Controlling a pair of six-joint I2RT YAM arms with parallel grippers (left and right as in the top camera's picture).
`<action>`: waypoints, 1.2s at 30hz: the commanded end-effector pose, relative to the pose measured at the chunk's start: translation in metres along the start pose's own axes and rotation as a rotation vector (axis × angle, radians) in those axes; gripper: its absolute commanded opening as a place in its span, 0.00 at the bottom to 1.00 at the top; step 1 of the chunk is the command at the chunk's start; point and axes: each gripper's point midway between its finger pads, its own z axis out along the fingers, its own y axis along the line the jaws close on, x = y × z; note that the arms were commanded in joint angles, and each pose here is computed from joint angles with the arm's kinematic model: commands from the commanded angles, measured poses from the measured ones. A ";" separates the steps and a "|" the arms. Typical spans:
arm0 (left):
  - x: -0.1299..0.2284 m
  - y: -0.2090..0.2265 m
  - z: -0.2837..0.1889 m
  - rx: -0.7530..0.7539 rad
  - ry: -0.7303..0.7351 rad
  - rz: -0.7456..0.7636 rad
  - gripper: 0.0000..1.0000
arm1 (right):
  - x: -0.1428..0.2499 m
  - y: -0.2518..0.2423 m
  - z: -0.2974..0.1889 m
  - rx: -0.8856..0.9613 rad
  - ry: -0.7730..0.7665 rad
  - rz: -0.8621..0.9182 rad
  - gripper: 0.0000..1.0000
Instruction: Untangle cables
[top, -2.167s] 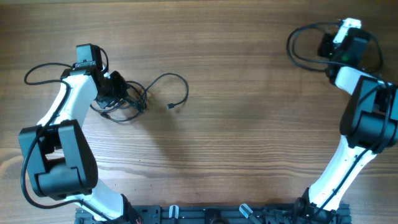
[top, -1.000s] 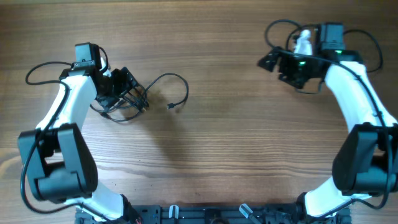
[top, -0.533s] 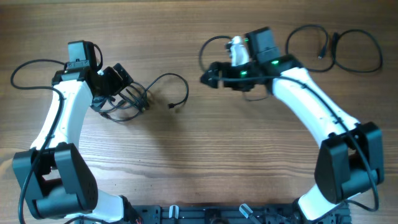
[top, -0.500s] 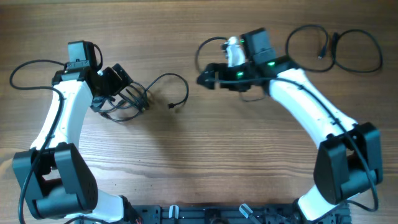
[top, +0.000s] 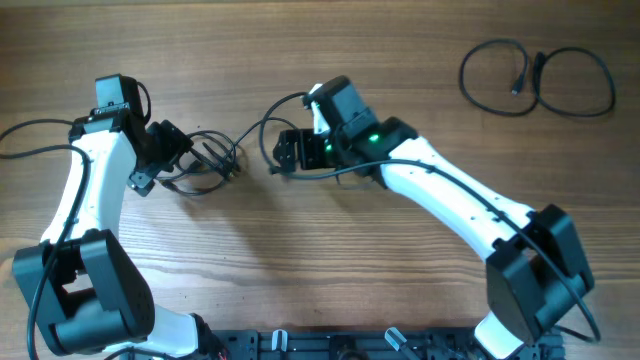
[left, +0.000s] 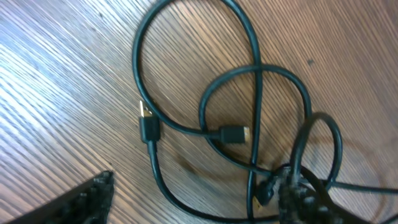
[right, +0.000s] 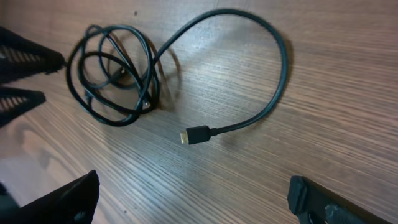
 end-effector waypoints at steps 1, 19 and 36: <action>0.006 -0.014 -0.005 0.082 0.038 -0.009 0.81 | 0.017 -0.002 0.029 0.054 0.030 -0.017 1.00; 0.036 -0.041 -0.007 0.141 0.115 0.067 0.22 | 0.036 -0.005 0.071 0.082 0.066 -0.053 0.95; 0.074 -0.073 -0.009 0.158 0.142 0.207 0.15 | 0.032 -0.014 0.071 0.133 0.043 -0.082 0.83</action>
